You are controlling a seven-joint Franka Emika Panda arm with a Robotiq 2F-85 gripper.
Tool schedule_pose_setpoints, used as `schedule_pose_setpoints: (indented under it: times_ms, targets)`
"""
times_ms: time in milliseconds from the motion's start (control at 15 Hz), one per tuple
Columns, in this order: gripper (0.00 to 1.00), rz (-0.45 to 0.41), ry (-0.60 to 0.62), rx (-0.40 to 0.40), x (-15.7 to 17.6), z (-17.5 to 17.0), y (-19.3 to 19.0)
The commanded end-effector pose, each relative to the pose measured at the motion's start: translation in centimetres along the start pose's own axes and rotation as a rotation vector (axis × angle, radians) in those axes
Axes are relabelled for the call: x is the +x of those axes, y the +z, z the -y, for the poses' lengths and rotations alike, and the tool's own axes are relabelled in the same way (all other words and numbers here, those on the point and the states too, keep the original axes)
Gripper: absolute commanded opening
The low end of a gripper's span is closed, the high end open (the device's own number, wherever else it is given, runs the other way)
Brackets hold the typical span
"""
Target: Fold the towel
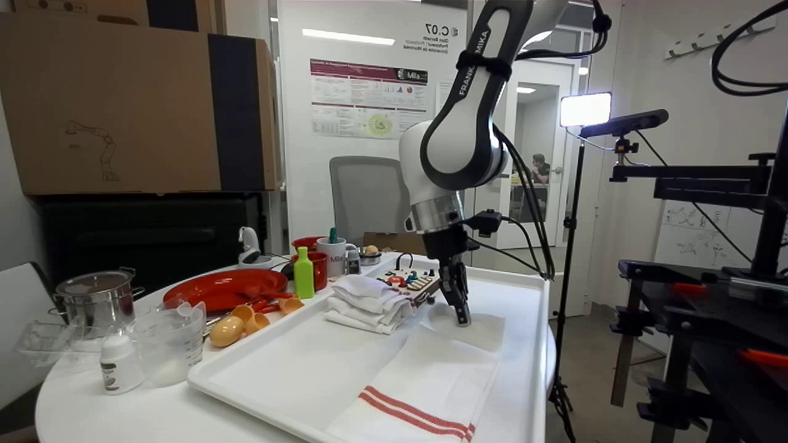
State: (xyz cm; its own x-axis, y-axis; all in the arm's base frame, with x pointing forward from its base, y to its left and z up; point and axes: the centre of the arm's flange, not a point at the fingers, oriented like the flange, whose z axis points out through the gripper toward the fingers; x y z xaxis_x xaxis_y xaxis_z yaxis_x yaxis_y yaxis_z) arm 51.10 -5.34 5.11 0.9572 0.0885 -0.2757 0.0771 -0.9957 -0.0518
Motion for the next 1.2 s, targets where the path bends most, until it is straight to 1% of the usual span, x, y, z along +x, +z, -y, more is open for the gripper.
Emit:
schedule_pose_setpoints:
  times_ms: [0,200,333,667,800,933,1000,1133]
  targets:
    - [0.02,-0.042,-0.096,0.013,-2.5,3.5,-3.5]
    - [0.02,-0.046,-0.183,0.013,-3.0,6.5,-5.0]
    - [0.02,-0.030,-0.229,0.007,-3.4,8.4,-5.6]
    - [0.02,0.076,-0.271,0.027,-4.2,11.6,-6.1]
    - [0.02,0.104,-0.252,0.081,-4.2,12.6,-6.3]
    - [0.02,0.117,-0.204,0.139,-3.7,13.7,-6.3]
    - [0.02,0.115,-0.176,0.157,-3.4,14.2,-6.3]
    - [0.02,0.089,-0.127,0.168,-2.8,14.9,-6.5]
